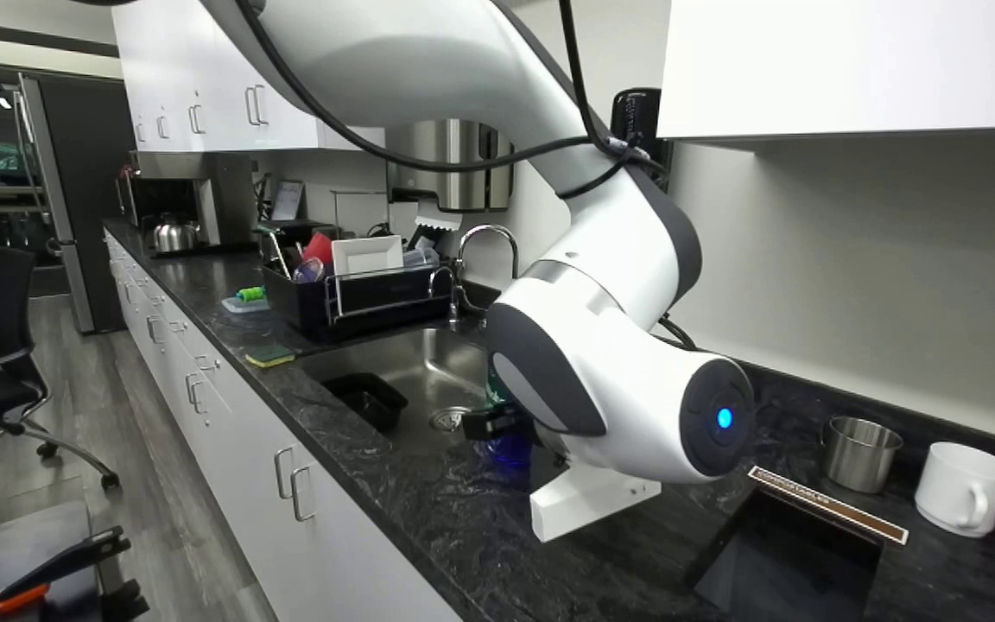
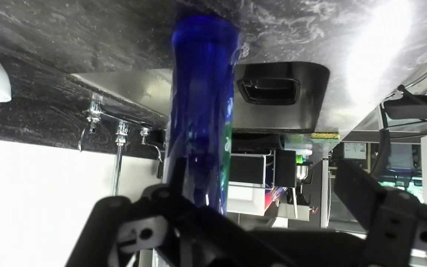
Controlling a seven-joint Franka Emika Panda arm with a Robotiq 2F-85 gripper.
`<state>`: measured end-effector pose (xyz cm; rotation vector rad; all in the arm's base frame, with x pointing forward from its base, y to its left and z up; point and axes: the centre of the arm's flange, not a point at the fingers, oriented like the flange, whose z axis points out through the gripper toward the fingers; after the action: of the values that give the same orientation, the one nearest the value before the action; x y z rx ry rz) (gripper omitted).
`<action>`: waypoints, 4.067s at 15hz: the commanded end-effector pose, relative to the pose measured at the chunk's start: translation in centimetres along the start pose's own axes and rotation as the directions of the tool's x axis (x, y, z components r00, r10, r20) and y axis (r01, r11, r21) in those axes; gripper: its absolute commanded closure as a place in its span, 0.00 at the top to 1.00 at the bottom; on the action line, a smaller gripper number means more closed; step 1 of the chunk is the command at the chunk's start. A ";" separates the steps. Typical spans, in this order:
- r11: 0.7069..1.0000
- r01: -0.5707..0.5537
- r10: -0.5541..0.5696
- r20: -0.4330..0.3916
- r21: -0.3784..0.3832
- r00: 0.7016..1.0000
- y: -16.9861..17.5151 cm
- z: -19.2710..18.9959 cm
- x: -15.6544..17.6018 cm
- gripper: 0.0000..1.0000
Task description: Pour some of the soap in the sink
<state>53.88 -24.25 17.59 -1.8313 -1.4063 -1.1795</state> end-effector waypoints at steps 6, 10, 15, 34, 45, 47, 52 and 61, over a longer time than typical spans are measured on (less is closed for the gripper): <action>0.994 0.104 -0.107 -0.088 -0.044 0.990 3.5 1.7 1.9 1.00; 0.999 0.003 -0.007 -0.090 -0.044 0.996 3.4 2.2 -0.1 1.00; 0.994 -0.089 0.084 -0.088 -0.061 0.993 2.6 2.4 -2.8 1.00; 0.989 -0.101 0.121 -0.197 0.109 0.973 3.6 7.4 -0.2 1.00; 0.981 -0.064 0.101 -0.208 0.181 0.973 3.9 8.6 -0.1 0.45; 0.981 -0.063 0.100 -0.202 0.181 0.974 4.0 8.5 -0.1 0.33; 0.984 -0.076 0.097 -0.131 0.159 0.987 4.6 7.8 0.4 0.19; 0.984 -0.038 0.026 0.074 0.173 0.997 7.0 6.8 3.6 0.14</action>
<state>62.62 -19.01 17.11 -1.7065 -1.3823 -1.0315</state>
